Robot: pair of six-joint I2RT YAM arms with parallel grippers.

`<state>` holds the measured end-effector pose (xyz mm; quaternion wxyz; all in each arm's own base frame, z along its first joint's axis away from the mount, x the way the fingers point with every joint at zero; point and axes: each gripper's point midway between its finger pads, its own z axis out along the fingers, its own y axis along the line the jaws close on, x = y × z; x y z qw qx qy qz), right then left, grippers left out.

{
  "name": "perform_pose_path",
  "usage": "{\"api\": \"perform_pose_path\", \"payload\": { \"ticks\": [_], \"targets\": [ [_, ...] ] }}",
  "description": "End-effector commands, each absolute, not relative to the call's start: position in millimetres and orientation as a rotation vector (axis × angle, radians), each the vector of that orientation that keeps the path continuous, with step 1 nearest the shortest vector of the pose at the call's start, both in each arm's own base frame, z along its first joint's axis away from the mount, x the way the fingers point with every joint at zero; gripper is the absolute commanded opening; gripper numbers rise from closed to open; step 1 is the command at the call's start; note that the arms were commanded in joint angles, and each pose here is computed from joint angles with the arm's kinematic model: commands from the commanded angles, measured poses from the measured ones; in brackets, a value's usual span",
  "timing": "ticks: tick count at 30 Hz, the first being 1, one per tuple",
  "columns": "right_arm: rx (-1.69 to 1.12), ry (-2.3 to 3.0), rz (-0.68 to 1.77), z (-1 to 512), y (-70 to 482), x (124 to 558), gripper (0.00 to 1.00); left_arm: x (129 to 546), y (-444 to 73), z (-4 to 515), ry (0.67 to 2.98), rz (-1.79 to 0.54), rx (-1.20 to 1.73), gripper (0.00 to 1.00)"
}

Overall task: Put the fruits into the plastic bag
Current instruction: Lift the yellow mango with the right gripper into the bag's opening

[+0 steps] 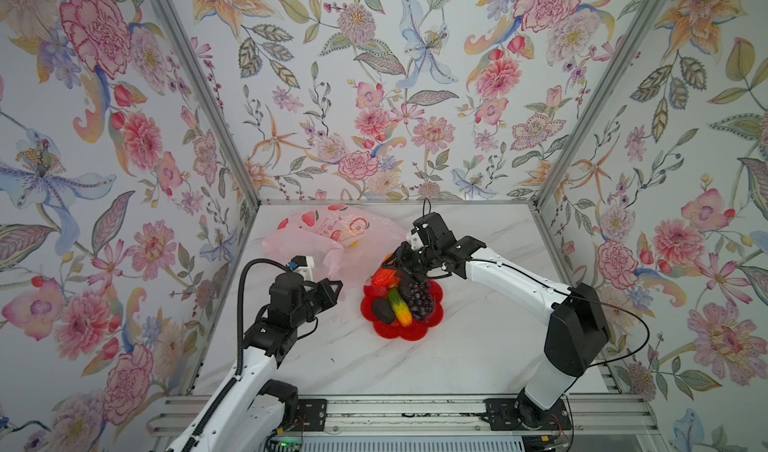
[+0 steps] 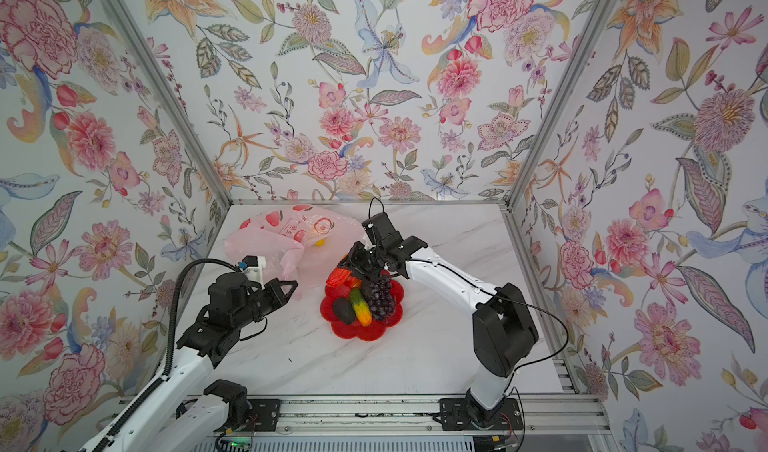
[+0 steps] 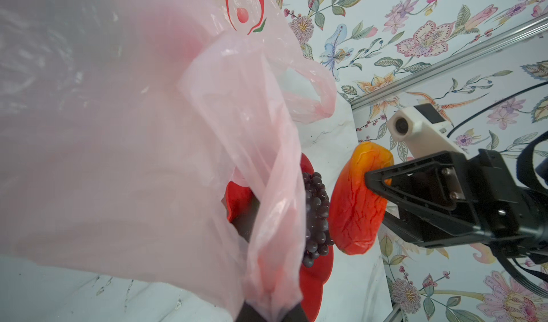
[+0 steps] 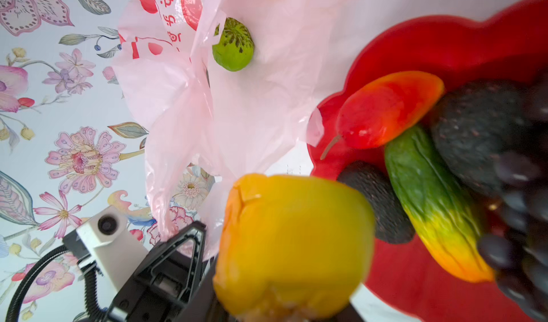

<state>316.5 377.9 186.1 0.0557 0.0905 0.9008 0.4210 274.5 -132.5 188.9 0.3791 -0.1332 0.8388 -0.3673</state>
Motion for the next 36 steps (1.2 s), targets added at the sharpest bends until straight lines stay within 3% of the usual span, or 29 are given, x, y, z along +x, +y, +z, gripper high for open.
{"api": "perform_pose_path", "payload": {
  "ticks": [1, 14, 25, 36],
  "targets": [
    [0.234, 2.692, 1.368, 187, 410, 334, 0.32, 275, -132, 200, 2.139, -0.947, -0.351, 0.00],
    [0.415, 2.671, 1.359, 145, 484, 370, 0.32, 273, -145, 213, 2.109, -1.051, -0.314, 0.00],
    [0.388, 2.640, 1.649, 130, 509, 385, 0.33, 280, -138, 221, 2.062, -1.018, -0.371, 0.00],
    [0.353, 2.627, 1.765, 116, 540, 394, 0.39, 293, -159, 230, 2.047, -1.090, -0.294, 0.00]
  ]
}}
